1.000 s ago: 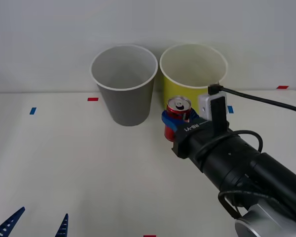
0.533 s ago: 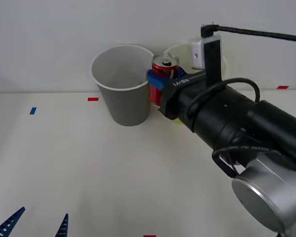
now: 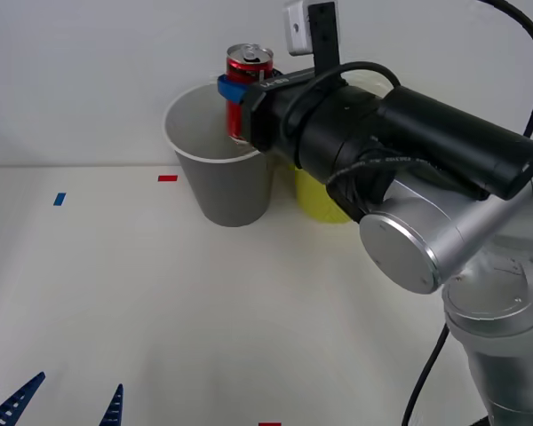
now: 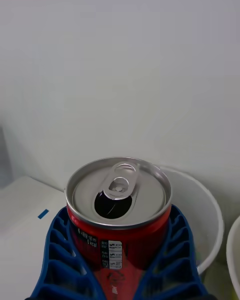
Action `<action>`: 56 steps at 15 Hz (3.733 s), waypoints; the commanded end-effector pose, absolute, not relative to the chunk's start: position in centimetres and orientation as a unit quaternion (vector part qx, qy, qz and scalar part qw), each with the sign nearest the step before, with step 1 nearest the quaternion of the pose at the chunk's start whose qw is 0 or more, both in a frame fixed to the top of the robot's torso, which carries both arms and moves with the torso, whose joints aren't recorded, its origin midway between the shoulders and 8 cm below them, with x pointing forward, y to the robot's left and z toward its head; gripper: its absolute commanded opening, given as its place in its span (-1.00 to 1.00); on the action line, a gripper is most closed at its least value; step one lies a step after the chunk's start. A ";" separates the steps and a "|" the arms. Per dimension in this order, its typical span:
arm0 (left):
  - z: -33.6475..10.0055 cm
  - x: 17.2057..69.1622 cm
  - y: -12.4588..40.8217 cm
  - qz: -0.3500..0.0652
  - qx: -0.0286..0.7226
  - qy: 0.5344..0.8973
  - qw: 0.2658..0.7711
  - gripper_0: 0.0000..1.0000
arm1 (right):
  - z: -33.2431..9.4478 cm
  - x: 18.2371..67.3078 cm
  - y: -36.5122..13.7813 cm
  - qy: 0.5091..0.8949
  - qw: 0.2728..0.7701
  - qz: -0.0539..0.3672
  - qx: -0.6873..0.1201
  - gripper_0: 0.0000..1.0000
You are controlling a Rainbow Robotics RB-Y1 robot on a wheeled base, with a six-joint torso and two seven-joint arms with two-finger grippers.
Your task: Put cans in the gray bin and PET bottles in the light green bin.
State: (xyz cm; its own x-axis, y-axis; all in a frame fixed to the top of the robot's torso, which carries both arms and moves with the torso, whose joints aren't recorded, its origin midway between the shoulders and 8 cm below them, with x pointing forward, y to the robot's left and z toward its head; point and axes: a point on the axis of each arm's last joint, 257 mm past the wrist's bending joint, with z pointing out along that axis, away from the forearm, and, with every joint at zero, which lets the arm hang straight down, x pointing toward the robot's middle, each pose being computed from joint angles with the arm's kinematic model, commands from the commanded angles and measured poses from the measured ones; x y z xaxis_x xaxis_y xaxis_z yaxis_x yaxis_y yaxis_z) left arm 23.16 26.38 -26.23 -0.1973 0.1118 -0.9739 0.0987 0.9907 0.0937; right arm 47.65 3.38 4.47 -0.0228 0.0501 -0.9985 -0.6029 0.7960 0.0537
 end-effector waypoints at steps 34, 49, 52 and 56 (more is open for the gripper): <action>-26.2 23.2 26.4 0.005 0.068 0.774 0.630 1.00 | 3.7 54.7 2.3 0.622 0.739 0.178 -0.187 1.00; -26.2 23.2 26.4 0.005 0.068 0.774 0.630 1.00 | -3.3 40.1 -21.0 0.689 0.717 0.074 -0.072 1.00; -26.2 23.2 26.4 0.005 0.068 0.774 0.630 1.00 | -6.3 38.7 -24.5 0.712 0.699 0.059 -0.018 1.00; -26.2 23.2 26.4 0.005 0.068 0.774 0.630 1.00 | -8.7 37.5 -26.7 0.725 0.686 0.042 0.047 1.00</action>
State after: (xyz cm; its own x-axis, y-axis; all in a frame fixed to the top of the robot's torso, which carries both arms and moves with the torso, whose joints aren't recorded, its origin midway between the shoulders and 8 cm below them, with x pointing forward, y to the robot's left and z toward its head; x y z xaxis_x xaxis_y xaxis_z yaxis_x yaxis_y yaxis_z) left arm 23.16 26.38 -26.23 -0.1973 0.1118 -0.9739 0.0987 0.9907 0.0937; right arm 37.75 -26.22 -8.25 -0.0496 0.1249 -0.9909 -0.0138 0.9920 0.1257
